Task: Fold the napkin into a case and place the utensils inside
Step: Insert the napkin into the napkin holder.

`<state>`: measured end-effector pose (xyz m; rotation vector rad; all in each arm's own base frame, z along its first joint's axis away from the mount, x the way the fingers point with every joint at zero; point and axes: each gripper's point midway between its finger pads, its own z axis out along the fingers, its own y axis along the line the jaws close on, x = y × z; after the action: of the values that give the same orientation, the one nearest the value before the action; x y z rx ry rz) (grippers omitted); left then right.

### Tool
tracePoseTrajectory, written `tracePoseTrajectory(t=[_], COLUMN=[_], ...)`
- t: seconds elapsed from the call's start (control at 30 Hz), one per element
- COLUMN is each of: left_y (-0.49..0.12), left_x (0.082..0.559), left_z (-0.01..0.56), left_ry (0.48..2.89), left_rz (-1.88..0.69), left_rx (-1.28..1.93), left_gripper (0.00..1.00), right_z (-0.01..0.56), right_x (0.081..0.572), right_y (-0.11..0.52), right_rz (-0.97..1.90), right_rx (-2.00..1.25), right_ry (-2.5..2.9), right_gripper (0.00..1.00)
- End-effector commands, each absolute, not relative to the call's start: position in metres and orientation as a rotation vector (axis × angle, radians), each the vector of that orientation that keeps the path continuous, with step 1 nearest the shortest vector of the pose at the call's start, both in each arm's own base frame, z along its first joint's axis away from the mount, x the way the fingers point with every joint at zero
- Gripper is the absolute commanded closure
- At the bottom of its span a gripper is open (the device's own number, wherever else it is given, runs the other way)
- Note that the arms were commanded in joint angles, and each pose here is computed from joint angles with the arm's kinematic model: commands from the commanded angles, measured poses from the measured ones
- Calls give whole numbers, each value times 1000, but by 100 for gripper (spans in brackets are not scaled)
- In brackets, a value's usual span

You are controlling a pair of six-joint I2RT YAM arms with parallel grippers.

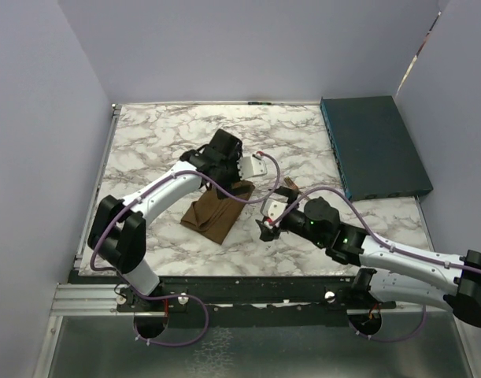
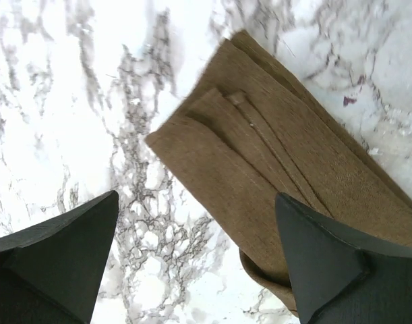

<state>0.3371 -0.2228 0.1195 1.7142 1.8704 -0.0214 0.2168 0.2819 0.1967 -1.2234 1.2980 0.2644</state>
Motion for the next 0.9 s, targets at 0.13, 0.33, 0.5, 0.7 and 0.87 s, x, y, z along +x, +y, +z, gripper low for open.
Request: tracePoseTrajectory(t=[0.13,0.33,0.5,0.7,0.87], left_y=[-213,-193,-175,-159,-152], left_x=[333,342,349,355,355], left_z=[153,116,79,58,44], left_ry=[2023,2250,2333,2356,2383], left_rz=[-299,-325,-188,-67,-17], left_rx=[1427,1248,1246,1273,1262], left_gripper=[1,1,1,2,4], right_z=[174,136,109,95,79], right_x=[183,169,171,170,164], right_y=[304,335,365,396,408], right_rz=[387,477,530,619,681], right_rx=[-1505,-1634,-1728,-1795,-1829], right_ry=[1166,1177,1186,1149,1133], right_gripper=[0,0,1,16,25])
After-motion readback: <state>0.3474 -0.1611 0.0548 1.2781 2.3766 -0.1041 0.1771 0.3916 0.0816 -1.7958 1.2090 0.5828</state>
